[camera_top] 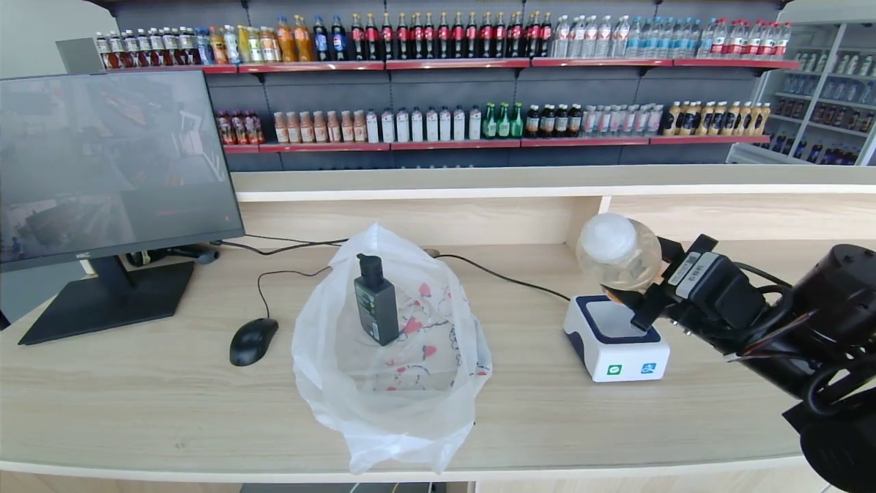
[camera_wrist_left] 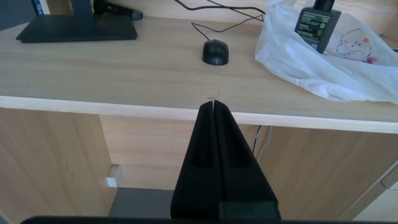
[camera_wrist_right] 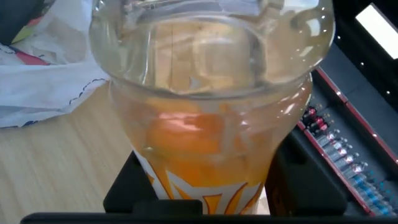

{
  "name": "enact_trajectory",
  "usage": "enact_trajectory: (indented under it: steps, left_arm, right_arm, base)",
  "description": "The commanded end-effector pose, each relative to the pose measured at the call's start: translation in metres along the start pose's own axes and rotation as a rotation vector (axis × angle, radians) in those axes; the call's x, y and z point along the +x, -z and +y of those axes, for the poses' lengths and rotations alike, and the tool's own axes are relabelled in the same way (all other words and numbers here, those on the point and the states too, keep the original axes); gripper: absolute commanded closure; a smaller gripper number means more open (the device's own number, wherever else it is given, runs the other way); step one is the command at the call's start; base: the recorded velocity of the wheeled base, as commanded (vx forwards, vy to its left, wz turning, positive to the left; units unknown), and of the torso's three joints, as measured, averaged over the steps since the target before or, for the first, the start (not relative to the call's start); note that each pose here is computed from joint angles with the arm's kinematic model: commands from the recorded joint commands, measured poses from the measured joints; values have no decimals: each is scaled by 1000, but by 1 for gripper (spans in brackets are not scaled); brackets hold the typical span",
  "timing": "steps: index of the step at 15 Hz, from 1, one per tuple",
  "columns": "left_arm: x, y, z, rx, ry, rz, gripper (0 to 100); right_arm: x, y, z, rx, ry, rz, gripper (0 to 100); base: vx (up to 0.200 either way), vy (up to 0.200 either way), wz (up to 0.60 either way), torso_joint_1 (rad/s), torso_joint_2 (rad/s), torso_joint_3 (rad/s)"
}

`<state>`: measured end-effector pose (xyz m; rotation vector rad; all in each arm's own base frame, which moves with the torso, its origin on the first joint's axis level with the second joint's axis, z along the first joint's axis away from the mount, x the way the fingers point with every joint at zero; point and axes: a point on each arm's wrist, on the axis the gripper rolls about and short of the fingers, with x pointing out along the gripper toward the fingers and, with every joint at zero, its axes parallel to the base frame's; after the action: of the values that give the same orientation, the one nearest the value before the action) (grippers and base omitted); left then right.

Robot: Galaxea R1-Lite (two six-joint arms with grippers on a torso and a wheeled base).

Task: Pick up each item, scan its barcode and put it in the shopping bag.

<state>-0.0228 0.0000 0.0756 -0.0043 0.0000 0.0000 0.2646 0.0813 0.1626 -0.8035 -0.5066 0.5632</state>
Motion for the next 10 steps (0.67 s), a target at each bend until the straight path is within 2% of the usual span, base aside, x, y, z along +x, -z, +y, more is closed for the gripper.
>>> enact_trajectory:
  steps: [1,5,8,10]
  left_arm:
    - [0,0,0,0,0,0,100]
    - [0,0,0,0,0,0,100]
    - [0,0,0,0,0,0,100]
    - [0,0,0,0,0,0,100]
  right_arm:
    - [-3,3,5,-6,-26,10,100]
    - [7,4,-5,-83,-90,-129,100]
    - [5,11,6,-110,-153,-146,100]
    - [6,8,3,-117,-165,-183,100]
  base:
    - [0,0,0,0,0,0]
    - [0,0,0,0,0,0]
    - [0,0,0,0,0,0]
    - [0,0,0,0,0,0]
